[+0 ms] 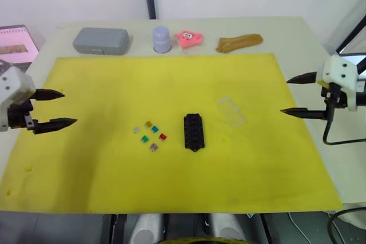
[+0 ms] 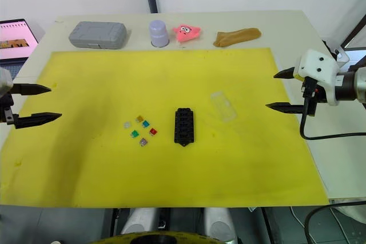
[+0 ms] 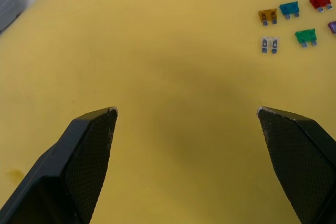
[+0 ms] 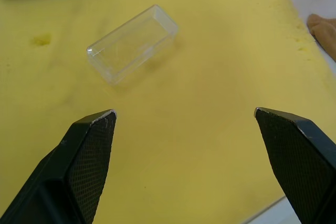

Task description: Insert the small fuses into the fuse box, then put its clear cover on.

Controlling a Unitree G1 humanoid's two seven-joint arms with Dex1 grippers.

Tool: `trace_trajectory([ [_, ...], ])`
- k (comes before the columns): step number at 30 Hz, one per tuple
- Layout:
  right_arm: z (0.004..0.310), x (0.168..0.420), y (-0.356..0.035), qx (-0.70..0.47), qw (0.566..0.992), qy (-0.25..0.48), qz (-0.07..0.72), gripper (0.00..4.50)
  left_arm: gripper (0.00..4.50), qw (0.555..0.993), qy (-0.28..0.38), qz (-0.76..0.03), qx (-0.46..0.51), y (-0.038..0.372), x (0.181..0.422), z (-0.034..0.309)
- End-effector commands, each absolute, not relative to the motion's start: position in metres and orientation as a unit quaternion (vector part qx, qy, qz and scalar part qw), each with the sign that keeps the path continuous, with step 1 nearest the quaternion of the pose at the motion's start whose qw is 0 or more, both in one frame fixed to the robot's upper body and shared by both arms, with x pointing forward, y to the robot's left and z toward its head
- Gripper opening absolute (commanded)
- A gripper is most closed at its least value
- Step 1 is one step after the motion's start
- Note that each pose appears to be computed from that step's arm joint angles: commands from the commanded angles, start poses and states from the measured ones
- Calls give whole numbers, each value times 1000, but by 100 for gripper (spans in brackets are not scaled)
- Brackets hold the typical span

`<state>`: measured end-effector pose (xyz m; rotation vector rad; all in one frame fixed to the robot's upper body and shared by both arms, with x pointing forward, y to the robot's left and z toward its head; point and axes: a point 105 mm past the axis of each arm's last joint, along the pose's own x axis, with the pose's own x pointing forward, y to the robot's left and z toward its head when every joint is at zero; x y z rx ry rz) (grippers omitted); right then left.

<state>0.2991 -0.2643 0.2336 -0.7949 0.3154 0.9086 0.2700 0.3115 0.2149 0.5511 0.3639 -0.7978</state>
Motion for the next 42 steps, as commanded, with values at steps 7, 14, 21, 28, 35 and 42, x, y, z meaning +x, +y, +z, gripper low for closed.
trace_trajectory([
  [7,248,296,-259,-388,810,125,421,449,450,871,159,-374,277,312,269,215],
  [14,248,296,-258,-387,809,127,423,449,450,869,165,-376,278,313,266,210],
  [21,247,295,-255,-383,809,126,427,449,450,869,167,-377,275,313,266,210],
  [28,251,299,-246,-374,814,109,431,449,450,870,164,-389,256,307,267,212],
  [35,251,299,-211,-350,810,75,465,449,450,875,181,-410,182,299,270,200],
  [42,244,279,-137,-330,762,26,556,449,450,843,251,-476,-4,271,260,155],
])
